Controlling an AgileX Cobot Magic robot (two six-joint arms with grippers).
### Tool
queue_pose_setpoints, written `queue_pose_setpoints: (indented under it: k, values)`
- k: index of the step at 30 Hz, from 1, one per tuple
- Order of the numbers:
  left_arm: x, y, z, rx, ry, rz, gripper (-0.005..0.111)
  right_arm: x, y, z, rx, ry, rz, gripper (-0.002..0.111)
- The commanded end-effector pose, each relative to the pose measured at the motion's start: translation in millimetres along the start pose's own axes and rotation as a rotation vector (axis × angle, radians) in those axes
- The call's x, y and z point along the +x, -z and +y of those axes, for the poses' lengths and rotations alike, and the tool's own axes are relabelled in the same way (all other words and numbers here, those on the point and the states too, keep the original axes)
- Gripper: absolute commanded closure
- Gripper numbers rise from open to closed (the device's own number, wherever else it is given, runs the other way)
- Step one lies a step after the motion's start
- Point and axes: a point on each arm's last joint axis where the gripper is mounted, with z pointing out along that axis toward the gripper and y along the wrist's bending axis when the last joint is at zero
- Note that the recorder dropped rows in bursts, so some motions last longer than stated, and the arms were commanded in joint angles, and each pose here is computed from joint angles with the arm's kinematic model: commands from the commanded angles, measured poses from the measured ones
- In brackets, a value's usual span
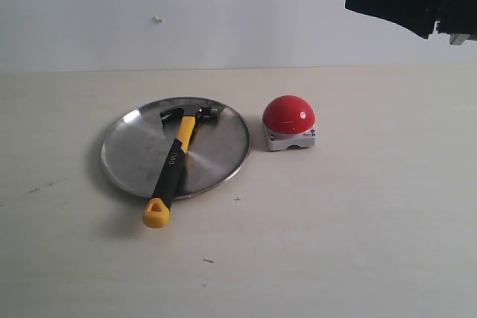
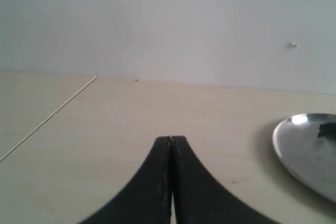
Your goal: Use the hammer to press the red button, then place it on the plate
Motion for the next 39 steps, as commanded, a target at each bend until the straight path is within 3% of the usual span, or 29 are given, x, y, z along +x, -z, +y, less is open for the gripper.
queue_pose_setpoints:
  k: [1,6,9,15,19,21,25,30,39]
  values:
    - [4,0,-0.1,0.001,-0.037,0.029,0.107,-1,2,1,0.004,-0.003,-0.009,0.108]
    - [12,1,2.4,-0.012,-0.246,0.124,0.107,-1,2,1,0.004,-0.003,-0.009,0.108]
    - [12,1,2.6,-0.013,-0.256,0.129,0.107,-1,2,1,0.005,-0.003,-0.009,0.108]
    - [9,2,2.4,-0.02,-0.185,0.089,0.107,-1,2,1,0.005,-0.003,-0.009,0.108]
    - [2,4,2.1,-0.023,0.119,-0.006,0.107,-1,2,1,0.005,-0.003,-0.009,0.108]
    - [1,5,2.3,-0.024,0.186,-0.025,0.107,-1,2,1,0.005,-0.003,-0.009,0.108]
    - [4,5,3.6,-0.041,0.116,0.0,0.107,-1,2,1,0.005,-0.003,-0.009,0.108]
    - [14,6,5.4,-0.06,-0.002,0.121,0.107,-1,2,1,0.005,-0.003,-0.009,0.108]
    - [15,6,5.5,-0.06,-0.021,0.132,0.107,-1,2,1,0.005,-0.003,-0.009,0.108]
